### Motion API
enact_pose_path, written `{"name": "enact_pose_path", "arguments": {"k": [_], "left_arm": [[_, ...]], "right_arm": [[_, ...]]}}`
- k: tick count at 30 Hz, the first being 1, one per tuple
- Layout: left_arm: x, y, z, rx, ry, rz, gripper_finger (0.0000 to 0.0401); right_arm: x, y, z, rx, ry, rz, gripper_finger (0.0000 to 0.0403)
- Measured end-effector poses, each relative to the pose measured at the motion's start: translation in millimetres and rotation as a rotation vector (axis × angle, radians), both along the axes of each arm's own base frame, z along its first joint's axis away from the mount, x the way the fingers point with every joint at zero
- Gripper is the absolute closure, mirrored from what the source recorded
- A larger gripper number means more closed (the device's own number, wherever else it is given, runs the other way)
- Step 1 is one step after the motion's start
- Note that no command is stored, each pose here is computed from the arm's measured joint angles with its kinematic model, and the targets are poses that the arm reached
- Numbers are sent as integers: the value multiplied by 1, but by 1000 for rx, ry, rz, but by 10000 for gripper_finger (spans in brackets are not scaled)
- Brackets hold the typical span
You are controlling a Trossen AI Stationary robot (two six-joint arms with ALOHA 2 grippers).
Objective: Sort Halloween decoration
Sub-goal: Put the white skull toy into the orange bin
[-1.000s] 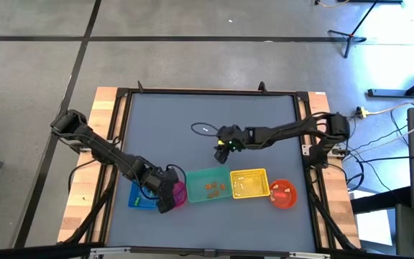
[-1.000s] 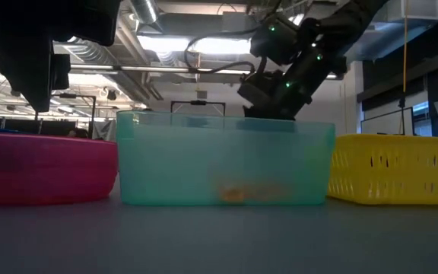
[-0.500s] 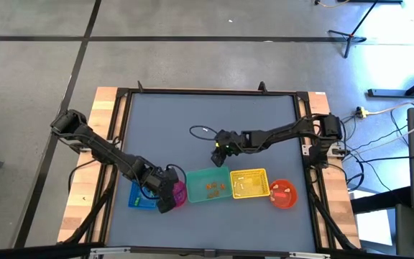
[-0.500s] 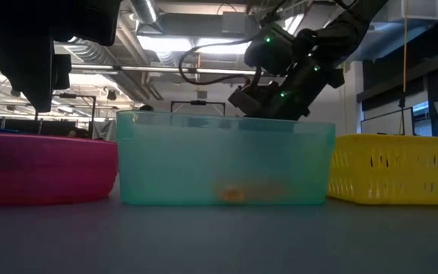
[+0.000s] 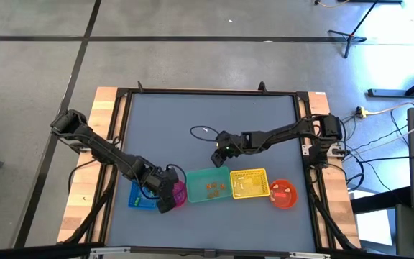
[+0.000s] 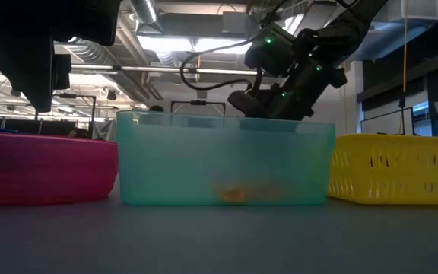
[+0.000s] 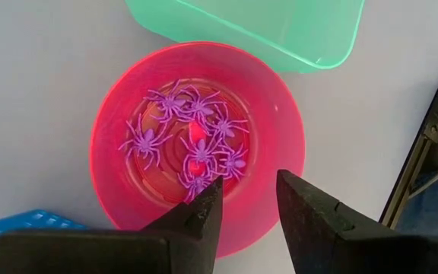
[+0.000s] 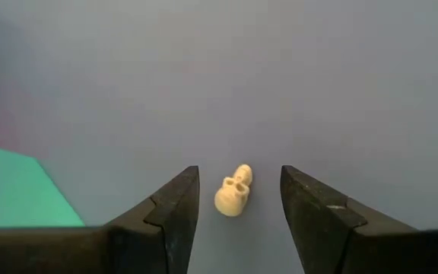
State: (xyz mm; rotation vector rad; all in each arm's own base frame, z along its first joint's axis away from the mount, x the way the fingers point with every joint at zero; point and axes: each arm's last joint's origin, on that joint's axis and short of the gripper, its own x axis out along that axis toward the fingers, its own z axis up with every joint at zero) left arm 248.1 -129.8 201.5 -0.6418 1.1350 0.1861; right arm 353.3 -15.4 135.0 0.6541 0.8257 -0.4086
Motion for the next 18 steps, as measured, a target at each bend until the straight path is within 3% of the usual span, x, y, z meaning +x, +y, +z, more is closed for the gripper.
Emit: {"name": "enact_pose_path", "arguments": {"k": [18], "left_arm": [[1, 1, 0, 49, -26, 22, 293]], "right_arm": [[5, 7, -16, -9, 14, 2, 221]]}}
